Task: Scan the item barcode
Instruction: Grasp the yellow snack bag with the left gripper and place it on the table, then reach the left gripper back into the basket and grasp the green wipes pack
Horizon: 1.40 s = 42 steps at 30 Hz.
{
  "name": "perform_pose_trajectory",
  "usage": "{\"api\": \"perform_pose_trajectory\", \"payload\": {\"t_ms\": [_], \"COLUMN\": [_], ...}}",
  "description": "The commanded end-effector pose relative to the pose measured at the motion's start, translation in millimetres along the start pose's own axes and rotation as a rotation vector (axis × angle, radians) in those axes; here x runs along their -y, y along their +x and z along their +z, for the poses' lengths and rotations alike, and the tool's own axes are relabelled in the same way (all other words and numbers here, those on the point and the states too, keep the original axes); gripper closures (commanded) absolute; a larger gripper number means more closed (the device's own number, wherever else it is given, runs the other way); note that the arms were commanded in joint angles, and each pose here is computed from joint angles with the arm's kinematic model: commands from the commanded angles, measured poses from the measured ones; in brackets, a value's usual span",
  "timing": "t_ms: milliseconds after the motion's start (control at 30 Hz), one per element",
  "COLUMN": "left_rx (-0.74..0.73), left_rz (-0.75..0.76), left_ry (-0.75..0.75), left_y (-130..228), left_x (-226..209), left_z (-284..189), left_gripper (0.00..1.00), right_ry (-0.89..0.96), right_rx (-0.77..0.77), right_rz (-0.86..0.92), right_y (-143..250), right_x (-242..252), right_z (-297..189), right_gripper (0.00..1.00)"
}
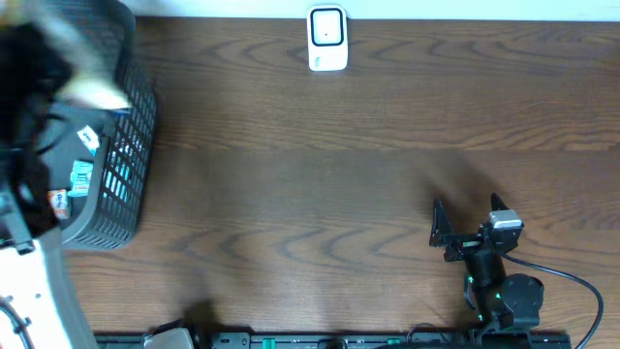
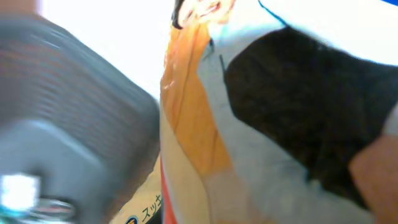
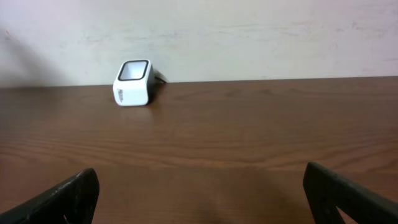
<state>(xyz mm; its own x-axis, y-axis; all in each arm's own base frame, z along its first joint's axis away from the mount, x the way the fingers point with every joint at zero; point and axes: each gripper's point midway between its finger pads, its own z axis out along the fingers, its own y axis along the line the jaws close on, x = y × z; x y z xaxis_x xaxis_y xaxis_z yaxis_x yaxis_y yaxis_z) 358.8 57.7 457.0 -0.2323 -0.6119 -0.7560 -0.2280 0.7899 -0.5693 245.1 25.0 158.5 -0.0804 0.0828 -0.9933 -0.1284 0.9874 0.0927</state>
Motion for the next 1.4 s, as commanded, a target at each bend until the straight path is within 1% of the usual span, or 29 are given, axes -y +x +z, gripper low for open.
{"api": "perform_pose_trajectory", "payload": {"t_ms": [0, 33, 67, 100, 133, 333, 433, 500, 533, 567, 633, 667, 700, 733, 767, 867, 900, 933, 967, 1000, 1033, 1067, 1100, 1133, 1167, 1233, 1267, 1300, 1367], "left_rx": [-0.228, -0.288, -0.318, -0.4, -0.427, -0.539, -0.605, -0.627, -0.649, -0.671, -0.696, -0.707, -0.708, -0.704, -0.696, -0.644, -0.605, -0.574, -0.521, -0.492, -0.448, -0.385, -0.344, -0.299, -0.18, -0.092, -0.044, 0.002, 0.012], "left_rz": [-0.003, 0.016, 0.029, 0.062, 0.079, 0.235, 0.311, 0.323, 0.343, 0.354, 0.365, 0.37, 0.371, 0.376, 0.382, 0.426, 0.433, 0.429, 0.425, 0.424, 0.425, 0.42, 0.419, 0.412, 0.384, 0.363, 0.35, 0.317, 0.271], "left_ry": [0.205, 0.234, 0.247, 0.245, 0.225, 0.016, -0.049, -0.094, -0.115, -0.132, -0.155, -0.166, -0.167, -0.16, -0.149, -0.078, -0.041, -0.022, 0.007, 0.018, 0.03, 0.036, 0.034, 0.026, -0.028, -0.112, -0.182, -0.295, -0.411], "left_y": [60.5, 81.6, 93.2, 127.1, 141.2, 228.9, 277.4, 298.5, 313.5, 324.9, 336.1, 340.0, 340.2, 338.6, 334.2, 306.5, 286.8, 271.6, 244.4, 230.1, 208.1, 177.1, 157.9, 137.4, 86.6, 52.1, 33.2, 13.0, 2.3], "left_x": [63.8, 79.3, 87.0, 101.5, 103.7, 97.6, 95.1, 90.0, 86.2, 81.6, 74.8, 71.4, 71.2, 72.6, 75.1, 91.8, 100.1, 104.0, 107.1, 107.2, 105.6, 99.4, 93.5, 86.0, 58.7, 29.7, 8.1, -26.1, -62.6], "left_z": [16.3, 22.7, 26.3, 38.0, 44.1, 89.0, 111.1, 121.8, 129.3, 135.0, 140.5, 141.9, 141.9, 141.5, 140.2, 129.4, 119.6, 111.8, 98.0, 91.3, 80.6, 65.2, 55.5, 45.5, 20.0, 1.1, -11.9, -31.0, -47.7], "left_gripper": [0.93, 0.93, 0.93, 0.93, 0.93, 0.93, 0.92, 0.92, 0.76, 0.67, 0.58, 0.45, 0.42, 0.33, 0.3, 0.25, 0.22, 0.21, 0.2, 0.2, 0.2, 0.2, 0.2, 0.2, 0.2, 0.2, 0.2, 0.2, 0.19], "right_ry": [0.013, 0.013, 0.013, 0.013, 0.013, 0.013, 0.013, 0.013, 0.013, 0.013, 0.013, 0.013, 0.013, 0.013, 0.013, 0.013, 0.013, 0.013, 0.013, 0.013, 0.013, 0.013, 0.013, 0.013, 0.013, 0.013, 0.013, 0.013, 0.013], "right_rx": [0.0, 0.0, 0.0, 0.0, 0.0, 0.0, 0.0, 0.0, 0.0, 0.0, 0.0, 0.0, 0.0, 0.0, 0.0, 0.0, 0.0, 0.0, 0.0, 0.0, 0.0, 0.0, 0.0, 0.0, 0.0, 0.0, 0.0, 0.0, 0.0], "right_rz": [-0.015, -0.015, -0.015, -0.015, -0.015, -0.015, -0.015, -0.015, -0.015, -0.015, -0.015, -0.015, -0.015, -0.015, -0.015, -0.015, -0.015, -0.015, -0.015, -0.015, -0.015, -0.015, -0.015, -0.015, -0.015, -0.015, -0.015, -0.015, -0.015], "right_y": [0.5, 0.5, 0.5, 0.5, 0.5, 0.5, 0.5, 0.5, 0.5, 0.5, 0.5, 0.5, 0.5, 0.5, 0.5, 0.5, 0.5, 0.5, 0.5, 0.5, 0.5, 0.5, 0.5, 0.5, 0.5, 0.5, 0.5, 0.5, 0.5], "right_x": [2.9, 2.9, 2.9, 2.9, 2.9, 2.9, 2.9, 2.9, 2.9, 2.9, 2.9, 2.9, 2.9, 2.9, 2.9, 2.9, 2.9, 2.9, 2.9, 2.9, 2.9, 2.9, 2.9, 2.9, 2.9, 2.9, 2.9, 2.9, 2.9], "right_z": [-0.2, -0.2, -0.2, -0.2, -0.2, -0.2, -0.2, -0.2, -0.2, -0.2, -0.2, -0.2, -0.2, -0.2, -0.2, -0.2, -0.2, -0.2, -0.2, -0.2, -0.2, -0.2, -0.2, -0.2, -0.2, -0.2, -0.2, -0.2, -0.2], "right_gripper": [0.01, 0.01, 0.01, 0.01, 0.01, 0.01, 0.01, 0.01, 0.01, 0.01, 0.01, 0.01, 0.01, 0.01, 0.01, 0.01, 0.01, 0.01, 0.01, 0.01, 0.01, 0.01, 0.01, 0.01, 0.01, 0.01, 0.01, 0.01, 0.01]}}
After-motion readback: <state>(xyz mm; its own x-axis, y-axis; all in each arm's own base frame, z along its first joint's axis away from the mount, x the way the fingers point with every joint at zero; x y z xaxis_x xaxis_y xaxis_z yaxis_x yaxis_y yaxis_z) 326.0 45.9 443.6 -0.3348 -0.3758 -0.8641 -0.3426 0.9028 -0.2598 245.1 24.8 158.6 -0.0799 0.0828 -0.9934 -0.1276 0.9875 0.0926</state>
